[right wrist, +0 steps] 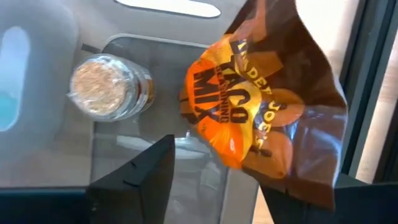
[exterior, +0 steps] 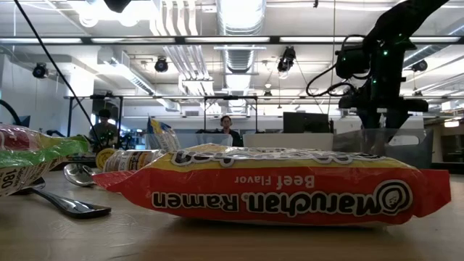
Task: Pick & Place Food Item
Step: Put the orange seasoning bag into the black bin, then put the orange spoon into the white bin
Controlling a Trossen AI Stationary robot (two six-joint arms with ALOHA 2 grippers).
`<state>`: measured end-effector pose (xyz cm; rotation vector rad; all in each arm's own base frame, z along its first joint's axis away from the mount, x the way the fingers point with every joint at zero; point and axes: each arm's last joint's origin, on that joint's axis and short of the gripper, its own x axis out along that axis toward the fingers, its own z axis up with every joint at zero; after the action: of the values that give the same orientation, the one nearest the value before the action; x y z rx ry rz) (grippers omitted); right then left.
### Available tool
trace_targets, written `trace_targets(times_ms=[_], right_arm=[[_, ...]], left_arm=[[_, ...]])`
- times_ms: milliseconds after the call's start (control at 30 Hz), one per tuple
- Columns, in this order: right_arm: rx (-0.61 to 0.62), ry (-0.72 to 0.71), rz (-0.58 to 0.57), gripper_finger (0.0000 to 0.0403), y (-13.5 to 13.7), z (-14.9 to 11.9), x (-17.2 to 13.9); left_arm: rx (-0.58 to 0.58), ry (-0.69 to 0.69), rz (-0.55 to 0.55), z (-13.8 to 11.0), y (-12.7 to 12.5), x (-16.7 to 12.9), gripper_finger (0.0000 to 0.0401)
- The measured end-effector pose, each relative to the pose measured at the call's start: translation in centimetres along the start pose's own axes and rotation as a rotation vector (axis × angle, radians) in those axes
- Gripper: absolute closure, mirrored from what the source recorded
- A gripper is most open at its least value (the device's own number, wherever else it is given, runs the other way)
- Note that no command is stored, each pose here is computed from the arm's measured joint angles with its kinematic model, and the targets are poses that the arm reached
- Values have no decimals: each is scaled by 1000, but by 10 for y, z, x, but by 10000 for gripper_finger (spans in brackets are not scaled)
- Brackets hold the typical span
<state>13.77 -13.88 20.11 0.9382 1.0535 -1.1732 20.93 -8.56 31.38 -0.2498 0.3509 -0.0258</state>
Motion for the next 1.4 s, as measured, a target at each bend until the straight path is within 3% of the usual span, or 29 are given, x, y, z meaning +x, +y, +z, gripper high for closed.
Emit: trace_targets(times_ms=[333, 500, 633, 1067, 1400], right_arm=[[50, -87, 67, 170, -6, 0, -37], [70, -141, 133, 170, -9, -12, -60], [19, -162, 209, 170, -2, -30, -73], [-161, -222, 322, 170, 46, -91, -86], [-281, -258, 412, 170, 114, -125, -60]], left_arm=[[0, 1, 0, 0, 0, 0, 159], [0, 1, 0, 0, 0, 0, 159], [0, 1, 0, 0, 0, 0, 159], [-13, 53, 23, -5, 3, -2, 159], [5, 67, 34, 0, 17, -44, 159]])
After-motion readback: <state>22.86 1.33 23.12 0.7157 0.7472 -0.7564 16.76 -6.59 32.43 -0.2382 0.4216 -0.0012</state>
